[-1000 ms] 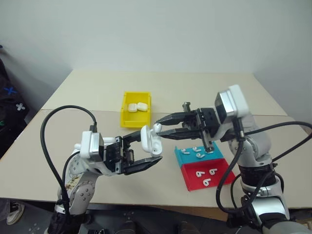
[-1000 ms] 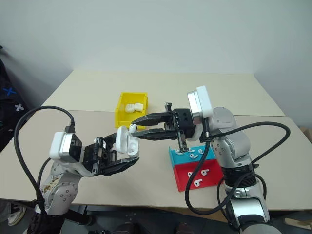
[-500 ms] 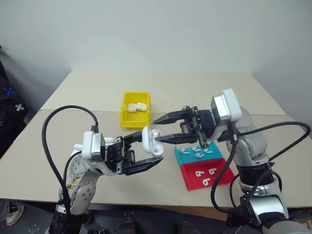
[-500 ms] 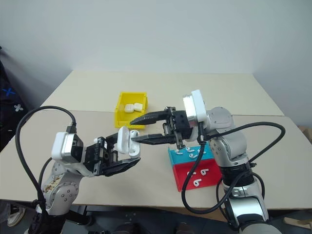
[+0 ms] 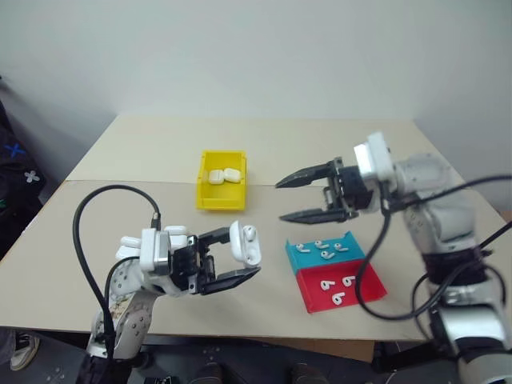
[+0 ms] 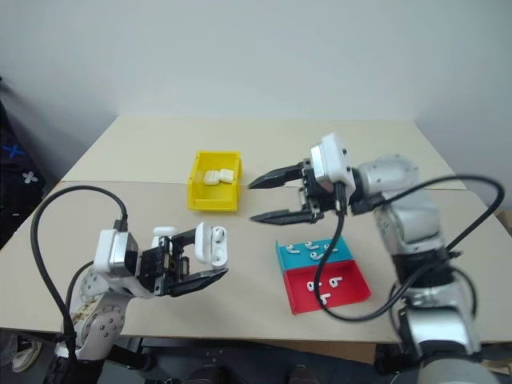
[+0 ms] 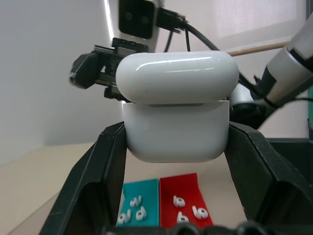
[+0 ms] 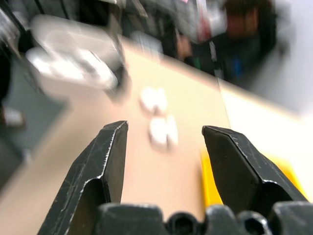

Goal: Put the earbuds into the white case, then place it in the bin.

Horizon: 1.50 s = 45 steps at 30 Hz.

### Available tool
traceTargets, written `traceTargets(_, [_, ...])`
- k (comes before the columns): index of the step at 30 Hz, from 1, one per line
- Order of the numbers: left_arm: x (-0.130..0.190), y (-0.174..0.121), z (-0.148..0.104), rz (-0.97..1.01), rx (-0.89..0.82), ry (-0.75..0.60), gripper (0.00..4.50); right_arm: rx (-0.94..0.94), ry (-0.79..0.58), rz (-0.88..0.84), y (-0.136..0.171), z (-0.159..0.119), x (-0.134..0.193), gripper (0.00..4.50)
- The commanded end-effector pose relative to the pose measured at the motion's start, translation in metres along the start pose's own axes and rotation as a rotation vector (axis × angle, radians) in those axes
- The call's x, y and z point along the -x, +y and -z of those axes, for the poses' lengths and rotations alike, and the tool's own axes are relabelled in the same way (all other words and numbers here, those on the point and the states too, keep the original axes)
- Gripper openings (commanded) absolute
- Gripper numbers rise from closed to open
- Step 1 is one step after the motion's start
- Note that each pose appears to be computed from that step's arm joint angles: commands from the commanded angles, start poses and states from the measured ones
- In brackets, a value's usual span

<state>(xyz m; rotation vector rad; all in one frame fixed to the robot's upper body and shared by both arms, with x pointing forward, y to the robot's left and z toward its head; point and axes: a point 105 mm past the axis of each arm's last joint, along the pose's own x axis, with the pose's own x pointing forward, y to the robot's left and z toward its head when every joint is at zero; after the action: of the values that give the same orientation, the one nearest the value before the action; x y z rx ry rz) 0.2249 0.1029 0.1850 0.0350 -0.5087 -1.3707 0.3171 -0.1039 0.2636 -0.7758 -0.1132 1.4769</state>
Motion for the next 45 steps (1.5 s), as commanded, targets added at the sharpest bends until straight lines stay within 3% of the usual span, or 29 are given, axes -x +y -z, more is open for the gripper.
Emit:
traceTargets(1, [0.006, -0.004, 0.002, 0.003, -0.053, 0.042, 2.76, 0.042, 0.301, -0.095, 0.0, 0.037, -0.001, 2.93])
traceTargets(7, [0.009, -0.01, 0.008, 0.002, -0.064, 0.066, 2.76, 0.088, 0.672, -0.271, 0.002, 0.087, 0.001, 2.93])
traceTargets(15, [0.009, -0.014, 0.013, -0.016, -0.075, 0.093, 2.76, 0.025, 0.841, -0.337, 0.007, 0.119, 0.007, 2.93])
traceTargets(45, [0.005, -0.012, 0.013, -0.003, -0.079, 0.093, 2.76, -0.072, 0.922, -0.29, 0.022, 0.143, 0.015, 2.93])
